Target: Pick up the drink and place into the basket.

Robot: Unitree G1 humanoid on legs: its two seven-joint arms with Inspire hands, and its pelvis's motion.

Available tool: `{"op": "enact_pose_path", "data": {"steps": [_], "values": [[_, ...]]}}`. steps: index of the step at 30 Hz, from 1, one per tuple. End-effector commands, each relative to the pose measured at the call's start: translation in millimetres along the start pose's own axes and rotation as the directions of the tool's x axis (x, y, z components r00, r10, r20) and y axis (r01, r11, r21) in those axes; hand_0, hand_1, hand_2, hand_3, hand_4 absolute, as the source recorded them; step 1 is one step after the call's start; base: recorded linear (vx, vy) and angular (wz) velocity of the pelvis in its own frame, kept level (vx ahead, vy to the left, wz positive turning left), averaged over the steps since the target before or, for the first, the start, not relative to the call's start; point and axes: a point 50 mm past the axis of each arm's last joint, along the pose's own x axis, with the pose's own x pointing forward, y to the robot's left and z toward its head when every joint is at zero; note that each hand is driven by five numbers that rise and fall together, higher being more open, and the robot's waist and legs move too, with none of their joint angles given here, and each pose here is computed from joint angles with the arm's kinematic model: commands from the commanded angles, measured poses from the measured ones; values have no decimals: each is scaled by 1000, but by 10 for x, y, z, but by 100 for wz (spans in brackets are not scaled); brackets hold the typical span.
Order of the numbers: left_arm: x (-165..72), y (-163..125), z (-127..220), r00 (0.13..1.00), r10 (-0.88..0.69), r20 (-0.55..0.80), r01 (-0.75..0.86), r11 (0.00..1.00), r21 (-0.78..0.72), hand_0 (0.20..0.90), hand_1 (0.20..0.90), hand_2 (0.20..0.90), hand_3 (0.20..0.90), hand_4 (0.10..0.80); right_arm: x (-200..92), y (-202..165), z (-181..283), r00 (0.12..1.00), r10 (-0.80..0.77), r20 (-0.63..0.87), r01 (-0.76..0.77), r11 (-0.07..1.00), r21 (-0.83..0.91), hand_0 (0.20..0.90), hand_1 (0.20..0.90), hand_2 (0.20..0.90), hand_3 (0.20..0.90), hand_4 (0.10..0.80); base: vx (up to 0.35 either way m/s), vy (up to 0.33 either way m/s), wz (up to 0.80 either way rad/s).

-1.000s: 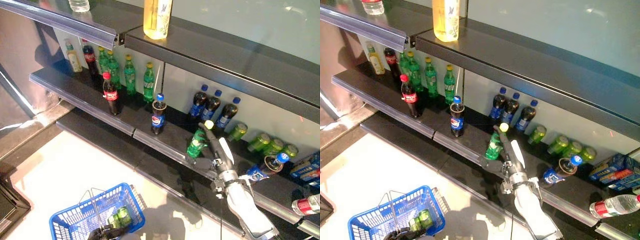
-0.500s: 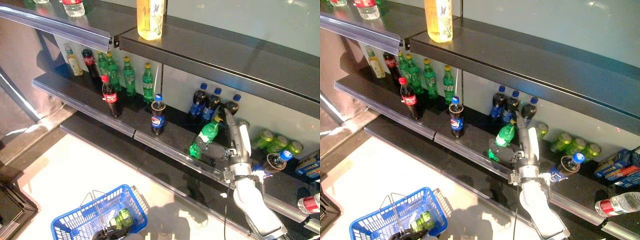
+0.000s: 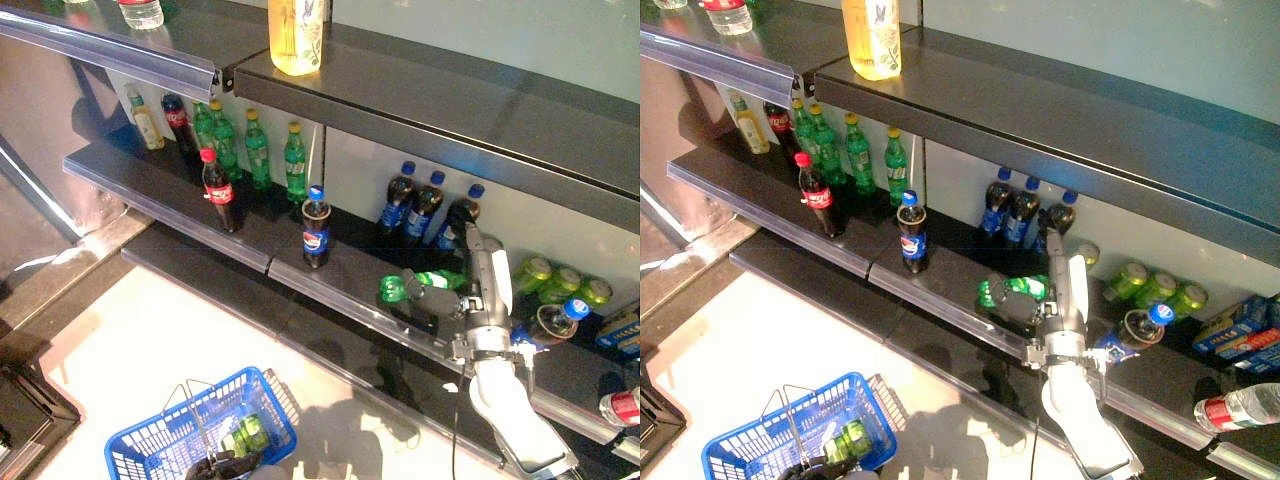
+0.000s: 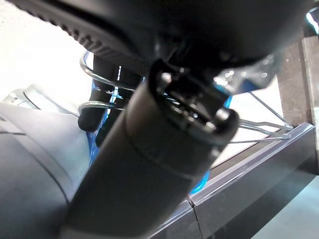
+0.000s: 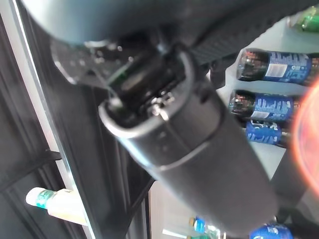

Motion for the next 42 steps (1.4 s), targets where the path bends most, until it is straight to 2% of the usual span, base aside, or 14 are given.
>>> {"op": "enact_pose_path", "data": {"steps": [1, 6, 10, 15, 20, 33, 40, 42], "values": [[-60, -20, -209, 998, -53, -40, 56, 995, 81, 300, 300, 300, 200, 100, 168, -186, 392, 967, -76, 243, 71, 997, 32, 900, 900, 900, 900, 800, 0, 0, 0], [-65, -2, -225, 998, -51, -43, 54, 995, 87, 300, 300, 300, 200, 100, 156, -165, 344, 975, -21, 220, 22, 1000, -4, 900, 900, 900, 900, 800, 40, -13, 0], [-67, 21, -230, 998, -54, -45, 58, 994, 97, 300, 300, 300, 200, 100, 171, -180, 341, 970, 48, 238, -19, 992, -121, 900, 900, 900, 900, 800, 50, -2, 0], [-52, 84, -172, 998, -58, -34, 62, 993, 101, 300, 300, 300, 200, 100, 277, -371, 313, 972, 72, 224, -10, 965, -262, 900, 900, 900, 900, 800, 29, 4, 1], [-49, 157, -136, 998, -61, -26, 64, 992, 107, 300, 300, 300, 200, 100, 341, -567, 254, 980, 51, 193, 13, 947, -320, 900, 900, 900, 900, 800, 34, 3, 1], [32, 159, 331, 989, -107, 97, 92, 984, 150, 300, 300, 300, 200, 100, 589, -729, 250, 967, -41, 251, 142, 907, -396, 900, 900, 900, 900, 800, -37, -14, 6], [59, 67, 666, 973, -141, 182, 114, 982, 150, 300, 300, 300, 200, 100, 823, -732, 313, 959, -54, 279, 176, 885, -432, 900, 900, 900, 900, 800, -113, 19, 1], [64, 39, 766, 968, -146, 203, 118, 982, 145, 300, 300, 300, 200, 100, 912, -751, 320, 962, -38, 271, 173, 853, -492, 900, 900, 900, 900, 800, -113, 34, 2]]}}
